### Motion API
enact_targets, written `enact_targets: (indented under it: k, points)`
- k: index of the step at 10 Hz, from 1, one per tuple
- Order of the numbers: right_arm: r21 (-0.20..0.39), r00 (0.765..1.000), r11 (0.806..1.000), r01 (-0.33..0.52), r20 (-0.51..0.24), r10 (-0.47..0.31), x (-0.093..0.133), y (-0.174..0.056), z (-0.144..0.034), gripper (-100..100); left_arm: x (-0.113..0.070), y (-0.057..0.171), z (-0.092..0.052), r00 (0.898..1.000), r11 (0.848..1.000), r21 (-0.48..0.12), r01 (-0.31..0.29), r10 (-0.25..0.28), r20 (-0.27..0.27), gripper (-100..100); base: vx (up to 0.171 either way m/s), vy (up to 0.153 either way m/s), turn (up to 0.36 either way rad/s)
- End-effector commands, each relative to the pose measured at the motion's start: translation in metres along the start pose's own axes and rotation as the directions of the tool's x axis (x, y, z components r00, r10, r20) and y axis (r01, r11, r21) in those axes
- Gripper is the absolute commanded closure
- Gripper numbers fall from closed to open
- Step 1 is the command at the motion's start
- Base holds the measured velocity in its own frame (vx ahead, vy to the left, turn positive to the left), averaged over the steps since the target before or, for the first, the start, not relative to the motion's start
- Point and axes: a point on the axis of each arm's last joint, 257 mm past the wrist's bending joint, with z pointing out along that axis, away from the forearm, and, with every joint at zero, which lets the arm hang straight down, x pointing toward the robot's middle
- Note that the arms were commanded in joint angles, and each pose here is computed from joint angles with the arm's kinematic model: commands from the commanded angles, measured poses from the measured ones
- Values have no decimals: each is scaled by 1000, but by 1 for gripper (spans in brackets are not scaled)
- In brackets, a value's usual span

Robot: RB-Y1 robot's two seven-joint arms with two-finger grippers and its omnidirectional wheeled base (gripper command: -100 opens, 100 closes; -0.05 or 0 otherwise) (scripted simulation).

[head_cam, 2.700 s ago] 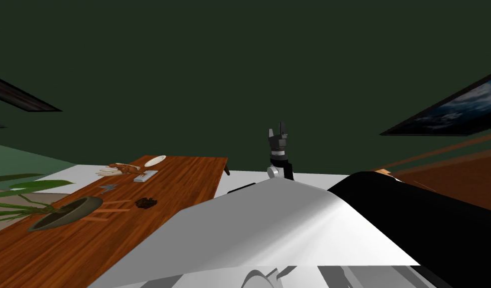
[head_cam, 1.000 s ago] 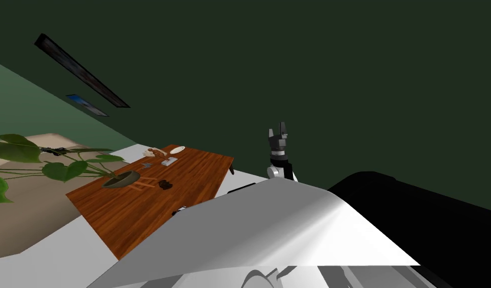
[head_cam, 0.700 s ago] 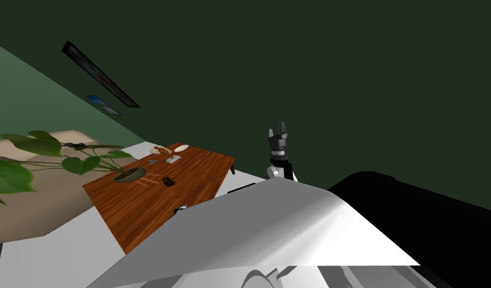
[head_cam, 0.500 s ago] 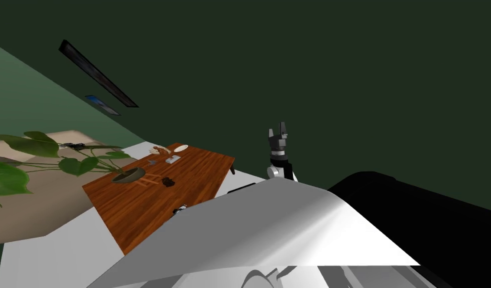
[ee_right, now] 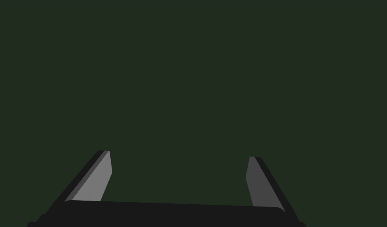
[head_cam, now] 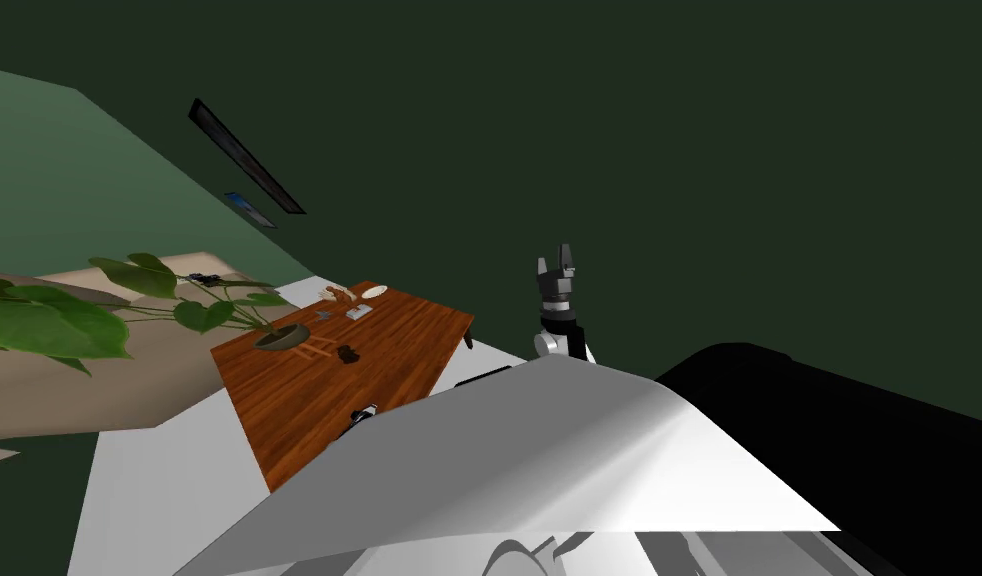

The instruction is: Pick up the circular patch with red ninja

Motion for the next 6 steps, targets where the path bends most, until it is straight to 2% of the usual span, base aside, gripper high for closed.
enact_targets:
  k: [1, 2, 3, 5, 6]
  points:
    - [0, 1000, 1000, 0, 0, 0, 0, 0, 0, 0, -2, -8, 1, 999, 999, 22, -32, 32, 7, 100, 43, -49, 188]
    - [0, 1000, 1000, 0, 0, 0, 0, 0, 0, 0, -3, -5, 2, 999, 999, 16, -50, 50, 8, 100, 16, -32, 15]
    - [0, 1000, 1000, 0, 0, 0, 0, 0, 0, 0, -5, 3, 2, 999, 999, 2, -47, 47, 11, 100, 4, -8, -19]
    - [0, 1000, 1000, 0, 0, 0, 0, 0, 0, 0, -4, 2, 1, 999, 999, 4, -44, 44, 10, 100, 0, 0, 0]
    - [0, 1000, 1000, 0, 0, 0, 0, 0, 0, 0, -5, 2, 1, 999, 999, 2, -45, 45, 11, 0, 0, 0, 0]
